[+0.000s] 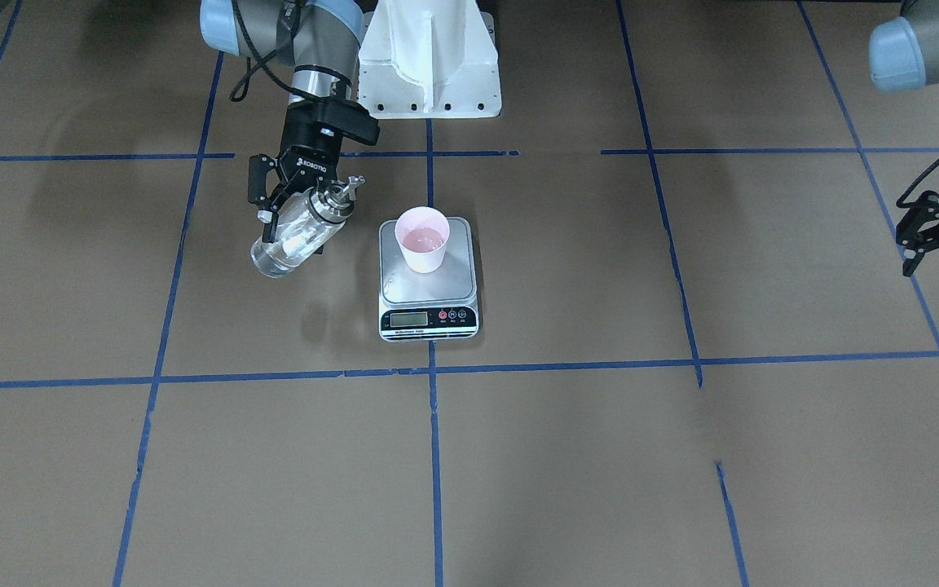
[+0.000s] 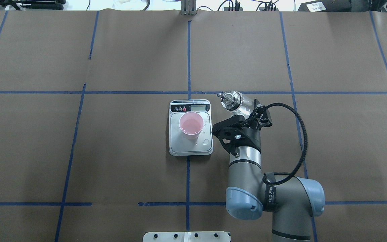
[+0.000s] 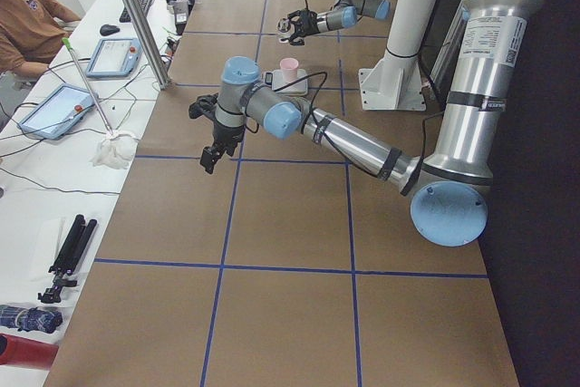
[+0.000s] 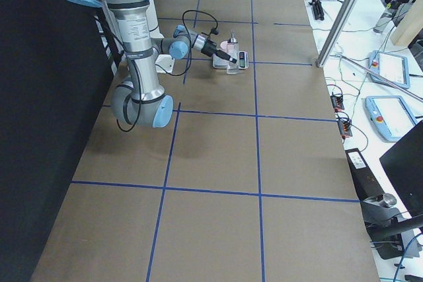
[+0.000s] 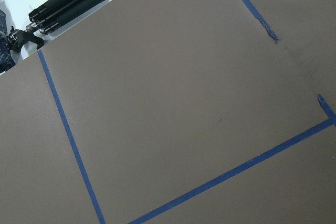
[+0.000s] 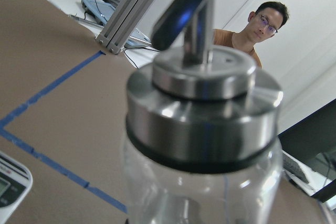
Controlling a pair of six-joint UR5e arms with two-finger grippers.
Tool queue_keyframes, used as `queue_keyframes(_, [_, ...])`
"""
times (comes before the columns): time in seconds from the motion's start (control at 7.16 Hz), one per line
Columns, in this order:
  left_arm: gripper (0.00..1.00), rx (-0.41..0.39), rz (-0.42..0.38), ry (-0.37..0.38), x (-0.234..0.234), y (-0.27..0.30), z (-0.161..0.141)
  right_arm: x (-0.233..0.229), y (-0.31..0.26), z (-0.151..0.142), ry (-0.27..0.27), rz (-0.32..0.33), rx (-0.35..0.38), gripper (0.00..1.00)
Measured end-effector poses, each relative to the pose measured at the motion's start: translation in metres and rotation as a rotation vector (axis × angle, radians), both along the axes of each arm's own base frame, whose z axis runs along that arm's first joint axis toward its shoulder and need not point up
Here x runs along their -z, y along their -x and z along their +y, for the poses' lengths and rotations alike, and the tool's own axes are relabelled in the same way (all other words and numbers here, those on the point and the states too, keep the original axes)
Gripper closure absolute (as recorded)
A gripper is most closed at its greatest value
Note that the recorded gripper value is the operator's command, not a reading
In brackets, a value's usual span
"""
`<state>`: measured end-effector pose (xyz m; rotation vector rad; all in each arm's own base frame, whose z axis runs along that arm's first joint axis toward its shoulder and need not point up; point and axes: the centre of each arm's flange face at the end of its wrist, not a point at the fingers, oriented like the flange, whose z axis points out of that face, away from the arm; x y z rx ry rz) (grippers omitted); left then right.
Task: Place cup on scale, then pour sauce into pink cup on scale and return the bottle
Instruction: 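Turn the bottle upright and carry it back with the right gripper, then lower the bottle onto the table with the right gripper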
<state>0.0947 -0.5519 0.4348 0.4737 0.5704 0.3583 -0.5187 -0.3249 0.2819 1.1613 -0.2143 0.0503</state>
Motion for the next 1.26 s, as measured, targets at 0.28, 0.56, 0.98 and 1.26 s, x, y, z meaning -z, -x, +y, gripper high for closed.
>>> queue_keyframes(0.28, [0.0,0.0,0.0,0.0,0.0,0.0,0.0,-0.03,-0.028,0.005,0.008,-0.366,-0.046,1.0])
queue_keyframes(0.56, [0.0,0.0,0.001,0.002,-0.001,0.0,0.0,-0.09,-0.069,0.012,0.067,-0.547,-0.013,1.0])
queue_keyframes(0.98, [0.0,-0.009,0.024,0.012,-0.001,0.002,0.012,-0.153,-0.112,0.012,0.108,-0.587,-0.036,1.0])
queue_keyframes(1.26, [0.0,-0.011,0.027,0.01,0.001,0.003,0.015,-0.172,-0.11,0.011,0.125,-0.605,-0.065,1.0])
